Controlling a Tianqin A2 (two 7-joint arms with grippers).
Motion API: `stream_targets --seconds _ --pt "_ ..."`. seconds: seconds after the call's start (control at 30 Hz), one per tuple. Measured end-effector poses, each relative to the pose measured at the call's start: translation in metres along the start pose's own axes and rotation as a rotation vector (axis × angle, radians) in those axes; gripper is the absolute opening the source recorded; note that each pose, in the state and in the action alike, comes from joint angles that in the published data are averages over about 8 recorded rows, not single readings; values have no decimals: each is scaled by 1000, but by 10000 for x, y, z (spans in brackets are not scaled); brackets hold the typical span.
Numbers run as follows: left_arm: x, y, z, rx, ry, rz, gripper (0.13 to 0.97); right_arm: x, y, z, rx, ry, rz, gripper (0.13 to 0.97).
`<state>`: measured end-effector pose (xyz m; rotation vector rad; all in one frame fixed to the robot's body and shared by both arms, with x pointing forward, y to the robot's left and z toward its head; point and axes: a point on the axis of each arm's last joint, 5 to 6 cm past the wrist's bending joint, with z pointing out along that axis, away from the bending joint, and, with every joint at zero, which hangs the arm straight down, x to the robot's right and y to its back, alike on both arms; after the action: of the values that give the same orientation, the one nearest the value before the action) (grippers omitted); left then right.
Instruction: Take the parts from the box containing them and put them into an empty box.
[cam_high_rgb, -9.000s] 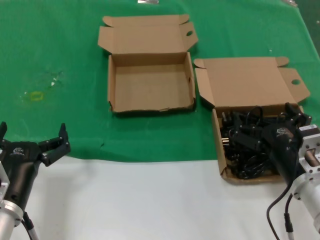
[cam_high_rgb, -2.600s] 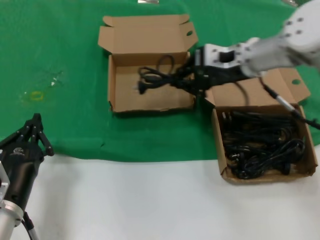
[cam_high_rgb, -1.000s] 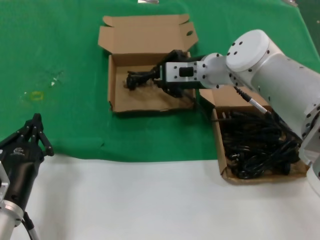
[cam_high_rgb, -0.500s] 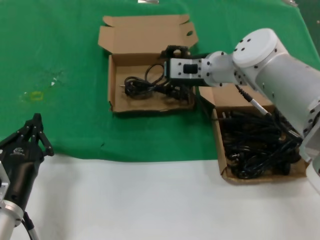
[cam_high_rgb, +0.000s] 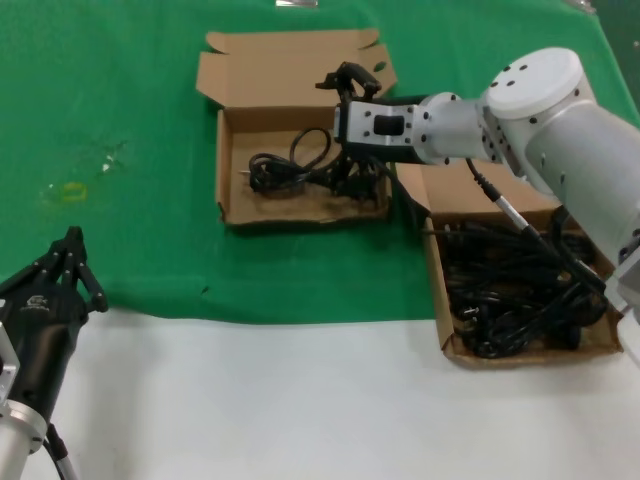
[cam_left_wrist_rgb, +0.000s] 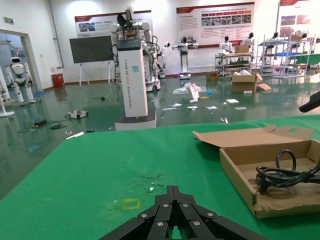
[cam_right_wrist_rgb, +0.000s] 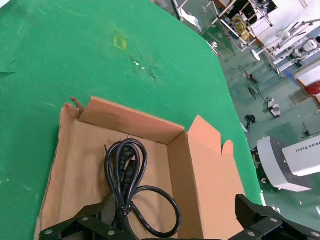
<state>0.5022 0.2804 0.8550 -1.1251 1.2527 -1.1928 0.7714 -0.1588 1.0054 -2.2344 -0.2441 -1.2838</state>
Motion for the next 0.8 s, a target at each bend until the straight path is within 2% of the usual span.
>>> stream_targets --seconds 0.27,0.33,0.57,0.67,0.8 --pt "0 0 0 0 0 0 160 -49 -1 16 7 2 15 879" --pt "0 0 0 0 0 0 167 -105 -3 35 15 3 32 888" --pt "0 0 0 0 0 0 232 -426 -18 117 55 19 138 955" --pt "0 0 0 0 0 0 269 -584 -24 141 72 31 194 955" --pt "0 0 0 0 0 0 269 -791 -29 153 93 50 272 959"
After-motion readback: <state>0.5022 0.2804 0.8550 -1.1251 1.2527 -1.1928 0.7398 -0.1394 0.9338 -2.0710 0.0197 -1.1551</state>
